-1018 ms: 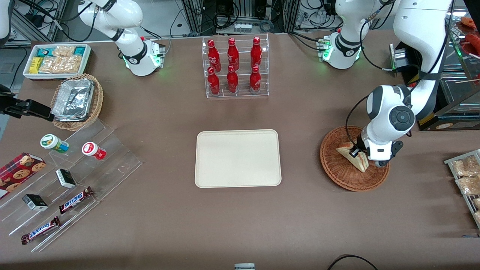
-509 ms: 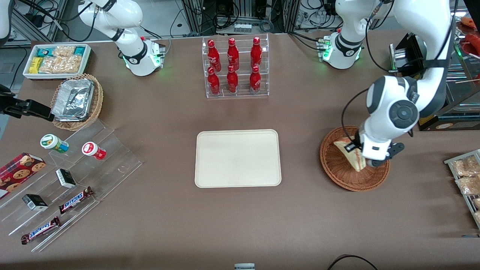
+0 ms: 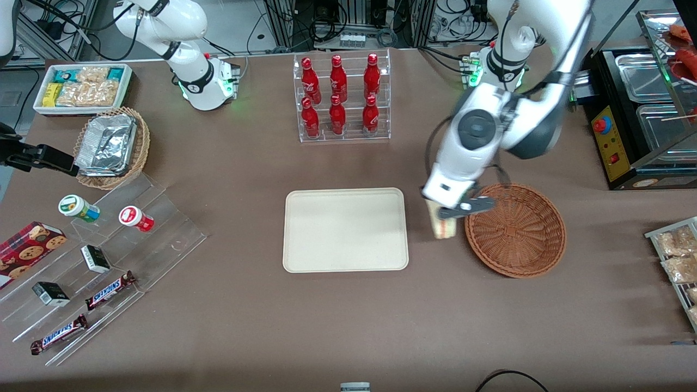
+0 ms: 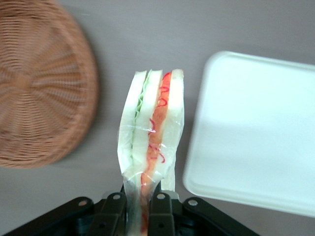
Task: Place sandwich from basket to tray
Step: 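Lift the sandwich with the left gripper and carry it over the tray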
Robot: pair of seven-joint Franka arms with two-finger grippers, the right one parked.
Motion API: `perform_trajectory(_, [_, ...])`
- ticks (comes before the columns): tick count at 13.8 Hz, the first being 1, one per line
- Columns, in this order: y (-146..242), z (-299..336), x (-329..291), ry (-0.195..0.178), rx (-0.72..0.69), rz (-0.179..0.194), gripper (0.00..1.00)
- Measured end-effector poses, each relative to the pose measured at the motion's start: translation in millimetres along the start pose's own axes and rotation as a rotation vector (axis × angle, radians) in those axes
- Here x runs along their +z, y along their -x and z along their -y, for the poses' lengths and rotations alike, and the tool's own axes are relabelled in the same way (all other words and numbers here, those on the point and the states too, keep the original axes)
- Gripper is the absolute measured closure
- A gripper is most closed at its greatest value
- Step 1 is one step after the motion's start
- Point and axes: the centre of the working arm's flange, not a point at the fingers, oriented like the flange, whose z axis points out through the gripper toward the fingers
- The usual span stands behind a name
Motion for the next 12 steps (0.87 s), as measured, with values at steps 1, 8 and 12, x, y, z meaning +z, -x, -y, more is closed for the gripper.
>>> perform_trajectory(1, [8,-25,4,0.004,0.039,0.000,0.85])
perform_trajectory(8, [23,-124,79,-0.012,0.167,0.041,0.85])
perform_trajectory(12, [18,-136,126,-0.038,0.174,0.081,0.85])
